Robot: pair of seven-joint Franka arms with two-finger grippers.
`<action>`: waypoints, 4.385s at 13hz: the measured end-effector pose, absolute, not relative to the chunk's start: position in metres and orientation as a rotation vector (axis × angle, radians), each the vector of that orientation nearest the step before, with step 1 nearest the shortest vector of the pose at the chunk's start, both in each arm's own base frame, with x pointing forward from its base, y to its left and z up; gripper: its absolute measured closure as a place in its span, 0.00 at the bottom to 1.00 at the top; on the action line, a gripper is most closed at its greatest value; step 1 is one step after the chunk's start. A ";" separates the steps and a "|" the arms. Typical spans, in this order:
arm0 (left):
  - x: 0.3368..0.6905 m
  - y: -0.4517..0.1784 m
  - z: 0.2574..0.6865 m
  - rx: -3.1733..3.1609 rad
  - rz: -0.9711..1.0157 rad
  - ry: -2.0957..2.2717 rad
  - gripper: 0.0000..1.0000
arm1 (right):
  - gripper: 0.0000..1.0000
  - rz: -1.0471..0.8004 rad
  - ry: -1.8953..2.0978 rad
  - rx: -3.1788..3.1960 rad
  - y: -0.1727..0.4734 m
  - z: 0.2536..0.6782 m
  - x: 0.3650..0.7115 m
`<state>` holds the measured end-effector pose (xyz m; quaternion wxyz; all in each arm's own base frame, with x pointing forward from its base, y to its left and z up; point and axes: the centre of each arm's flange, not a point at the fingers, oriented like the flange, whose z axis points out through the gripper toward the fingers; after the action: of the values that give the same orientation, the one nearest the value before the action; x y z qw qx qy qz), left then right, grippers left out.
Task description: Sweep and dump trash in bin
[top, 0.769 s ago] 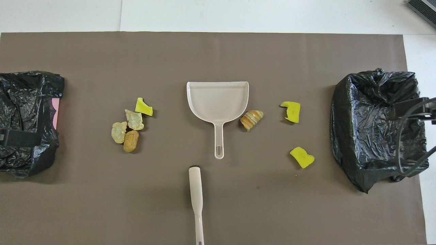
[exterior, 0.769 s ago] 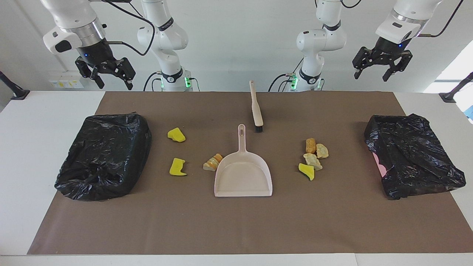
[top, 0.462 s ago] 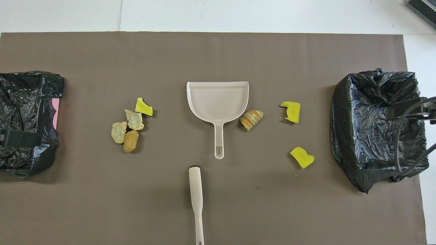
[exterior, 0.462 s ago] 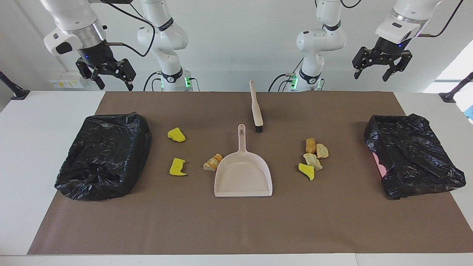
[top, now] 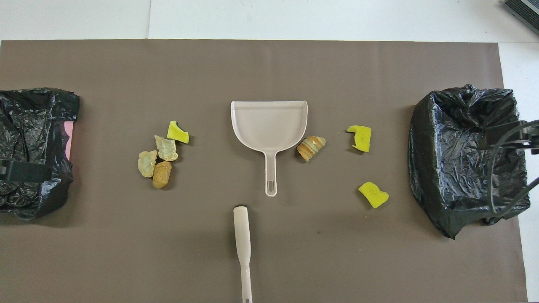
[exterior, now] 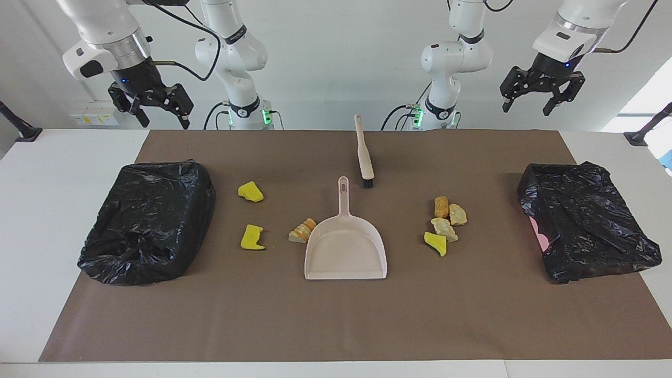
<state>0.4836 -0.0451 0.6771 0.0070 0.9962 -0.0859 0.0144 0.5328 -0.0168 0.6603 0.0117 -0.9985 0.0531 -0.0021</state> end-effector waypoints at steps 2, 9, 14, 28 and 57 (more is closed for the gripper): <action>0.483 -0.046 0.676 3.116 0.042 -0.272 0.00 | 0.00 0.005 0.166 -3.114 -0.017 0.657 0.533; 0.469 -0.076 0.660 3.116 -0.022 -0.257 0.00 | 0.00 0.008 0.179 -3.113 -0.021 0.656 0.533; 0.426 -0.151 0.623 3.084 -0.151 -0.246 0.00 | 0.00 0.009 0.206 -3.113 -0.031 0.656 0.532; 0.301 -0.311 0.471 3.074 -0.154 -0.159 0.00 | 0.00 0.098 -0.020 -3.119 0.050 0.617 0.559; 0.275 -0.333 0.357 3.127 -0.236 0.080 0.74 | 0.00 0.029 0.055 -3.094 0.359 0.363 0.544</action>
<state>0.2753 -0.3327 0.3572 0.0023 0.9968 0.0255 -0.0753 0.5439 0.3586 0.3628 0.0236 -0.9995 0.0177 0.0093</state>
